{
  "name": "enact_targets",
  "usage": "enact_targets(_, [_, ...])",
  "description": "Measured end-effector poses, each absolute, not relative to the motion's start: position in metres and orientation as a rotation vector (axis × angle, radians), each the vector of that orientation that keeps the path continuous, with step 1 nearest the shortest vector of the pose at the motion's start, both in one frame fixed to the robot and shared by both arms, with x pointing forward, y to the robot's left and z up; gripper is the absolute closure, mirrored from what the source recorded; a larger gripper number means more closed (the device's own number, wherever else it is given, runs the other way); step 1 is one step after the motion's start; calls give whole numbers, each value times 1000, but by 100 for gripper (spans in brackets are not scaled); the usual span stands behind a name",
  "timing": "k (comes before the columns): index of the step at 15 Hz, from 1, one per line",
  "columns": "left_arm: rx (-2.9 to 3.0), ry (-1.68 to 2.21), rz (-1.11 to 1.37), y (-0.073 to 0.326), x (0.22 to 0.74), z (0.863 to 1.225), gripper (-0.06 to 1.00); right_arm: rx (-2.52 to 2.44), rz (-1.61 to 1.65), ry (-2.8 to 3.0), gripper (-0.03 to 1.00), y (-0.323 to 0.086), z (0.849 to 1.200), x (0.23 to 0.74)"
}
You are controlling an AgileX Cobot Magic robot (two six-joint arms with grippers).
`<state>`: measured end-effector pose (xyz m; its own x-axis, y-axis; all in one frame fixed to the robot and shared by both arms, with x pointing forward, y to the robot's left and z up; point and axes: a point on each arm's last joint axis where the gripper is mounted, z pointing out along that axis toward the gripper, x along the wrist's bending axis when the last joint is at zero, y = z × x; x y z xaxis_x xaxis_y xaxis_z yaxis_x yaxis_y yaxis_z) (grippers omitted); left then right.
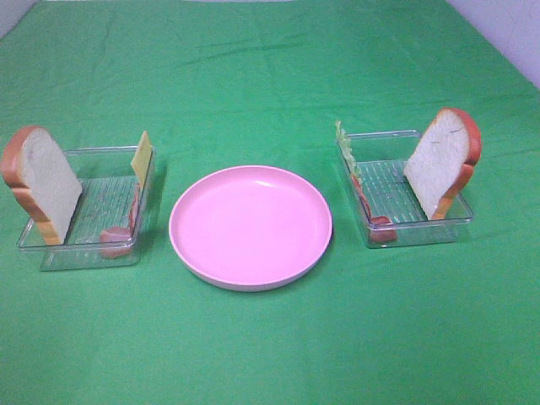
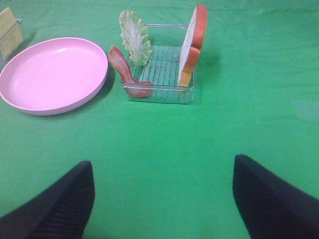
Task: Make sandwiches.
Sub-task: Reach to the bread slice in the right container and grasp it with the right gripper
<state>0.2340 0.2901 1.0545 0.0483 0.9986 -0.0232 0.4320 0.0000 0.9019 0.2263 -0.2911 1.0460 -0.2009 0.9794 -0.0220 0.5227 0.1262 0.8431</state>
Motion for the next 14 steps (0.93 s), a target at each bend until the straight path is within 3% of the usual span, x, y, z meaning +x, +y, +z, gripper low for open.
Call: enact_targets(14, [1544, 1493, 915, 290, 234, 1054, 12, 1452, 968, 1802, 24, -291, 1046, 226])
